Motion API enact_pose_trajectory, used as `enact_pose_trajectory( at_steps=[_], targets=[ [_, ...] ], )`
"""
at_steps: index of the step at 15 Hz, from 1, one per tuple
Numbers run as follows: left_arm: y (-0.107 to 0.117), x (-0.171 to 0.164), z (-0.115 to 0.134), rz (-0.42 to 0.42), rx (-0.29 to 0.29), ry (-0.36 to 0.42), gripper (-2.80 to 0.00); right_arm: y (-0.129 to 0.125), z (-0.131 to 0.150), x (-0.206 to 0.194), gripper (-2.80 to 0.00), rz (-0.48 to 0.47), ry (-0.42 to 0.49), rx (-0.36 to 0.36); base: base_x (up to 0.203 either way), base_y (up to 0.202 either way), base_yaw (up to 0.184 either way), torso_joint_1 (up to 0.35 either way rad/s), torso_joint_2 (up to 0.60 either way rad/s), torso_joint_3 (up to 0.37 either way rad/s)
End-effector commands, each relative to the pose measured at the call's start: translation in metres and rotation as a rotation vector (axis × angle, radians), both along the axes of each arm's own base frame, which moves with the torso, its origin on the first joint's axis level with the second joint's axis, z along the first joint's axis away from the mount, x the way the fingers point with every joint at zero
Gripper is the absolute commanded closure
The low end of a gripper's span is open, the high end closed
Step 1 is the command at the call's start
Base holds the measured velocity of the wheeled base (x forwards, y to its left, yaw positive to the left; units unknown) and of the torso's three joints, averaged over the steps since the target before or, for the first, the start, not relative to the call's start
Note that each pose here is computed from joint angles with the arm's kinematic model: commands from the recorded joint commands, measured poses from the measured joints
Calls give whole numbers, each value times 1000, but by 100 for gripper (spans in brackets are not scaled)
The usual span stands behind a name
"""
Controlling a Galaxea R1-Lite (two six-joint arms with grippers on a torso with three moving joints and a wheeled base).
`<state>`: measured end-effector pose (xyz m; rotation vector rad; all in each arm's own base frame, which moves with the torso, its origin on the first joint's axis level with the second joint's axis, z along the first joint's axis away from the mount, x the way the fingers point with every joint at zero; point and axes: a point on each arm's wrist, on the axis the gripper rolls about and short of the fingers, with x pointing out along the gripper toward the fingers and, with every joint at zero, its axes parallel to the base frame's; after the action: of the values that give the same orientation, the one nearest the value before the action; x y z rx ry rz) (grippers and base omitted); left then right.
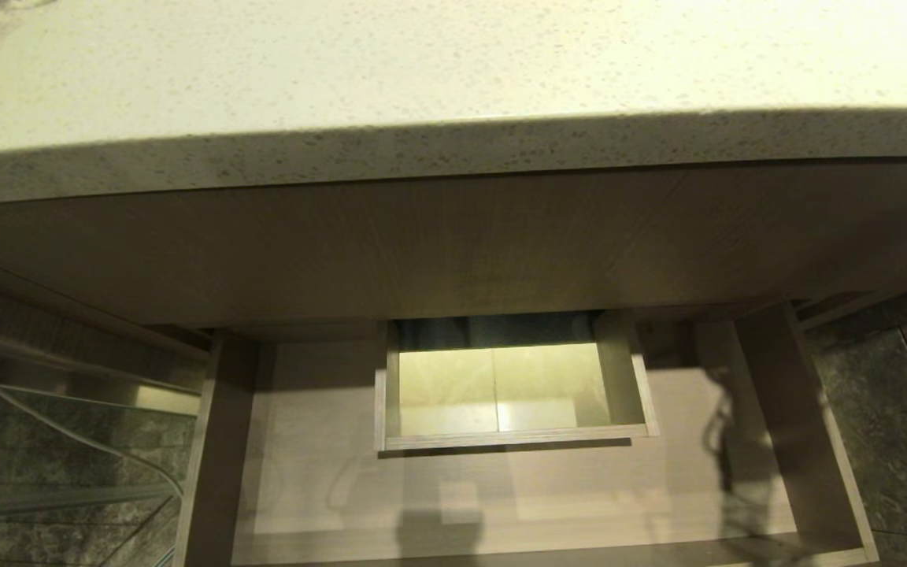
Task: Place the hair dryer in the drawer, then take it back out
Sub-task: Pick up the hairdryer
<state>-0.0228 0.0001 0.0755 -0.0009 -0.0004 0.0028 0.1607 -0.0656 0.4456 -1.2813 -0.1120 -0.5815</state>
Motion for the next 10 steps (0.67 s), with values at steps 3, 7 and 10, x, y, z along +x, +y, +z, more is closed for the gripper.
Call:
enact_pose_trajectory(
  at_steps=[3,7,10],
  targets=[
    [0,0,0,0,1,0,0,7,-3,23,0,41,11,48,0,0,0,0,0,0],
    [0,0,0,0,-1,0,0,4,3,37,-280,37,16,57,0,0,0,0,0,0],
    [0,0,0,0,-1,0,0,4,8,35,-280,32,19,44,0,0,0,0,0,0]
  ],
)
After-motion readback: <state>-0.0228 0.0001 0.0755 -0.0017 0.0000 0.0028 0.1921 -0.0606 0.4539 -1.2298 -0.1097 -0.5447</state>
